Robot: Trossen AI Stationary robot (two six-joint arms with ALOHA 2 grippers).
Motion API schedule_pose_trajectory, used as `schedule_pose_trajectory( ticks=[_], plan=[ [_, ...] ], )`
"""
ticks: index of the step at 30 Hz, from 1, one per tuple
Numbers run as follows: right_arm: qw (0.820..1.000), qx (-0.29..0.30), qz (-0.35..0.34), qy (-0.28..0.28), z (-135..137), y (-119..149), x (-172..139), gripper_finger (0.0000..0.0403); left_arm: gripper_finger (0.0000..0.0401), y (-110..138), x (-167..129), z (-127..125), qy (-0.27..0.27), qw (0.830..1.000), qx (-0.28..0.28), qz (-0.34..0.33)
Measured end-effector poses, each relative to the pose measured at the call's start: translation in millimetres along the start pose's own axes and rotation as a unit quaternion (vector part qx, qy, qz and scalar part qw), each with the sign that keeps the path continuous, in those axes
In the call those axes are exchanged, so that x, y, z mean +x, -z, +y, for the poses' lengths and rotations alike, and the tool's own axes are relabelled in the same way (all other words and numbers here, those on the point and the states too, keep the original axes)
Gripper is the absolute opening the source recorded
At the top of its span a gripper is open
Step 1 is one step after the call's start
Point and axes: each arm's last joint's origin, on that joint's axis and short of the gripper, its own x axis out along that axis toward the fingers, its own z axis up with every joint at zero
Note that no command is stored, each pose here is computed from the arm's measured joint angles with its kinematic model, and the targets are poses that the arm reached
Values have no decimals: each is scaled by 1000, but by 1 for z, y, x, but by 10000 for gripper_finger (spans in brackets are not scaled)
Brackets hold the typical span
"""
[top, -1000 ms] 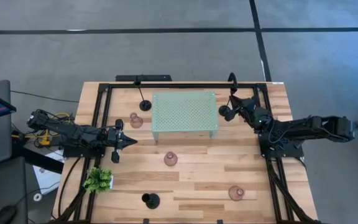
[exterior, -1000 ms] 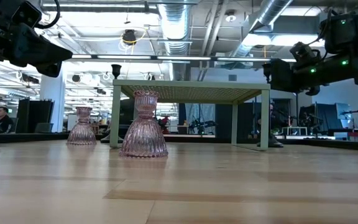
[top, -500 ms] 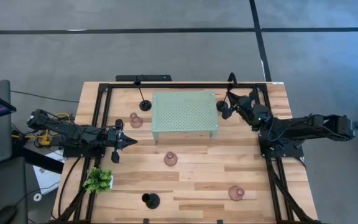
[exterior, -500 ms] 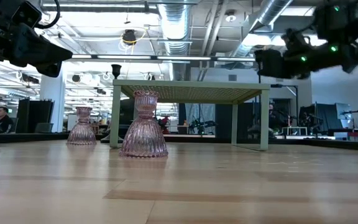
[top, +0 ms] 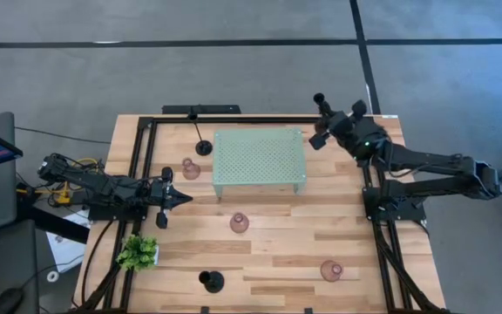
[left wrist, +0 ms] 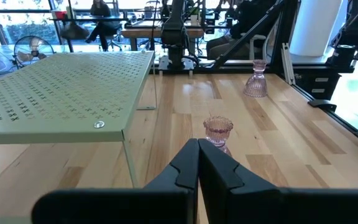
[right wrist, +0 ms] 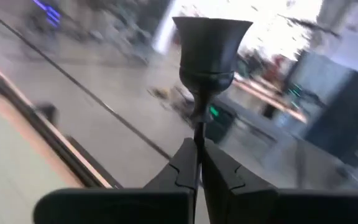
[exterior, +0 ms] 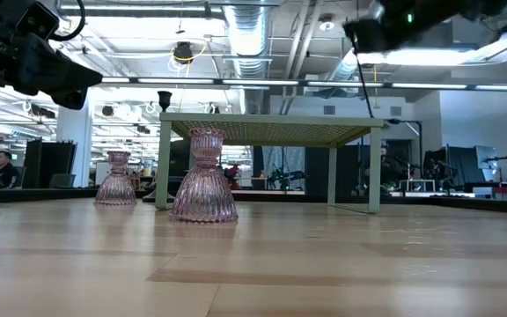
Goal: Pick & Place candle stick holders
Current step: Put the top right black candle holder on the shelf
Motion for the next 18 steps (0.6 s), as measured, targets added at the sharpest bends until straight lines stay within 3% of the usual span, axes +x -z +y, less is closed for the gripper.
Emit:
schedule_pose_trajectory(
  ticks=[8,18],
  plan=[
    [979,52,-91,-173,13,-25,10,0,8,0,0,0,0,1000,0,0],
    [960,71,-125,-242,51,-26,50,0,8,0,0,0,0,1000,0,0]
  ],
)
